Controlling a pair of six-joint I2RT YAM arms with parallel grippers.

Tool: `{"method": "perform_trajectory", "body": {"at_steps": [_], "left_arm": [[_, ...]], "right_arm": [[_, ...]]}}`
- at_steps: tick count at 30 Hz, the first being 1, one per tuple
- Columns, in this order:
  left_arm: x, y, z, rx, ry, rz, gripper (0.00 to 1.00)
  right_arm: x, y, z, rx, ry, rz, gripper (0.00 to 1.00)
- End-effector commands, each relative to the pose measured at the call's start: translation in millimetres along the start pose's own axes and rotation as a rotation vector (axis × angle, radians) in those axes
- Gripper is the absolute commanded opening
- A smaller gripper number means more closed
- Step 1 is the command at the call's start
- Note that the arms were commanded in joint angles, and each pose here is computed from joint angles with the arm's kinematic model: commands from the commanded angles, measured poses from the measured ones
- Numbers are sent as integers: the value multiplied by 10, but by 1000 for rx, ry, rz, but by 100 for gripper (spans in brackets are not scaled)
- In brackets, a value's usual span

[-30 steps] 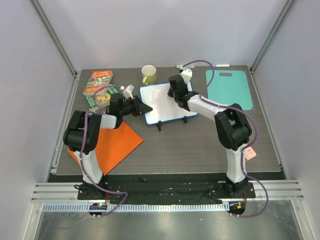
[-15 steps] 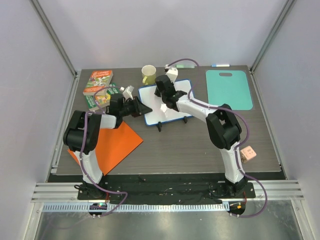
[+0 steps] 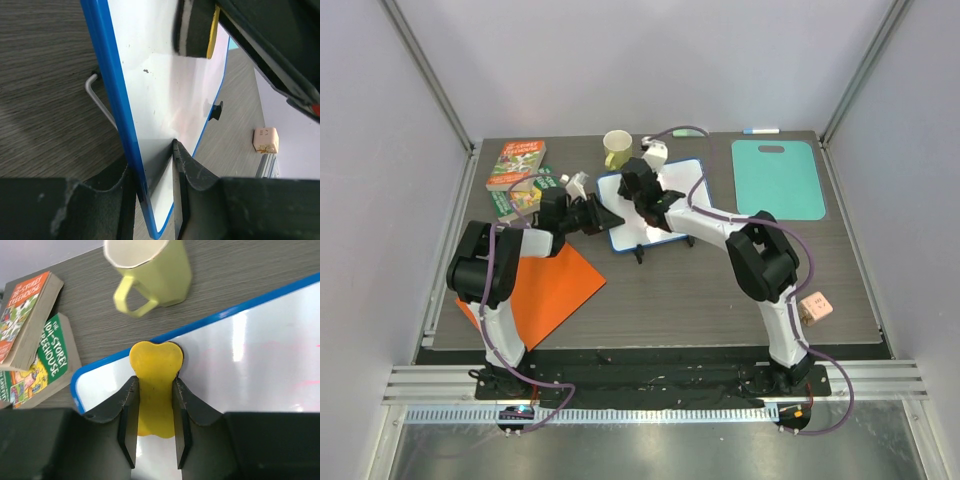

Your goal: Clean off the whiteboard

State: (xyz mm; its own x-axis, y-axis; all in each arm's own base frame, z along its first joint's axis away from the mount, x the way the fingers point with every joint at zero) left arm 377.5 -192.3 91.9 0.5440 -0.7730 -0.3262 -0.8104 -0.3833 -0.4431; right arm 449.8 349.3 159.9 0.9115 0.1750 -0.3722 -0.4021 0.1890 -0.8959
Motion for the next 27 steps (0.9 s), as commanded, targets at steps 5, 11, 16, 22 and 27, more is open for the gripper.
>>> {"method": "perform_trajectory", "body": {"at_steps": [5, 11, 16, 22, 27], "left_arm": [[92, 291, 122, 154, -40, 95, 0], [99, 296, 115, 156, -39, 96, 0], [101, 300, 114, 158, -41, 98, 0], [103, 301, 124, 159, -46, 99, 0], [103, 305, 116, 159, -44, 101, 0]], "right_arm": [[74, 5, -1400, 121, 400, 14, 1], [28, 10, -1808, 209, 479, 9, 1], [98, -21, -1534, 251, 324, 21, 1], [-22, 60, -1184, 179, 247, 66, 1], [-210, 377, -1075, 166, 189, 154, 1]]}}
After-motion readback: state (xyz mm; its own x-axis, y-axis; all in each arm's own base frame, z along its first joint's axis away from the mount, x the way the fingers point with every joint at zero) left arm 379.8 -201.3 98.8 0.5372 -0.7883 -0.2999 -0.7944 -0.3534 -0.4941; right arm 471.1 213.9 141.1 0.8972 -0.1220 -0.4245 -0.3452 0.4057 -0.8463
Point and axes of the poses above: each gripper's point midway between its finger pads, its own x axis out along the fingers, its own z axis along the line the jaws close on, y = z × x, the point moved 5 cm from there along -x, back along the fingers, and after that the axes turned 9 degrees about -x, right-handed, at the moved point
